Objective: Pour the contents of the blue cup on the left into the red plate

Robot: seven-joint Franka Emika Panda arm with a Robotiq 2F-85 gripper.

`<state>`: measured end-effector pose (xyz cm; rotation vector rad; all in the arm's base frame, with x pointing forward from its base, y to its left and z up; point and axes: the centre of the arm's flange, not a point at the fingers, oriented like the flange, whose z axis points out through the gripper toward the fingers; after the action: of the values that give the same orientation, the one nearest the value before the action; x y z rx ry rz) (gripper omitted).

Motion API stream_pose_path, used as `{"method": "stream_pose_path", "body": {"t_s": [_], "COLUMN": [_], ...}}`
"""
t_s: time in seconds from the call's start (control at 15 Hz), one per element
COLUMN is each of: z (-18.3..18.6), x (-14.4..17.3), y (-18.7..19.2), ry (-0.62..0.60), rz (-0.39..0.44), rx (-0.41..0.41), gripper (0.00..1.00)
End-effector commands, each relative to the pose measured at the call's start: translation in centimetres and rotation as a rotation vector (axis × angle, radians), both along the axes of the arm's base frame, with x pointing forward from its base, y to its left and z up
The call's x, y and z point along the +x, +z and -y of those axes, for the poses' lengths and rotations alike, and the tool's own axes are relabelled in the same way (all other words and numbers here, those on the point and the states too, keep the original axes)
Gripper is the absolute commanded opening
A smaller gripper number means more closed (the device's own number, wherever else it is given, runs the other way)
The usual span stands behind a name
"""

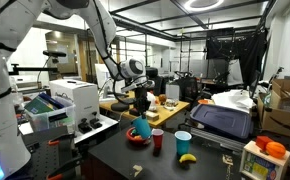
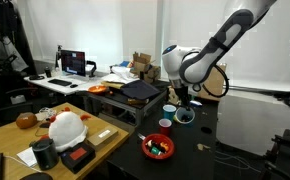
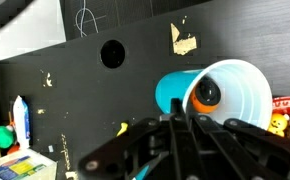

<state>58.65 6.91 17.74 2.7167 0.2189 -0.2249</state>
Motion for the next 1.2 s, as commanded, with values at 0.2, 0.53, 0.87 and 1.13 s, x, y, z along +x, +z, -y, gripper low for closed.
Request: {"method": "stream_pose_path", "body": {"t_s": [0.2, 0.53, 0.87, 1.13], "z": [-0.7, 0.0, -0.9, -2.9], "x": [3.6, 4.7, 4.4, 4.2], "y": [3.7, 4.2, 2.8, 2.9], "ry": [0.036, 0.084, 0.162, 0.209], "rz": [0.078, 0.129, 0.15, 0.161], "rx": [-0.045, -0.105, -0.134, -0.06], "gripper": [0.01, 0.01, 0.01, 0.01]}}
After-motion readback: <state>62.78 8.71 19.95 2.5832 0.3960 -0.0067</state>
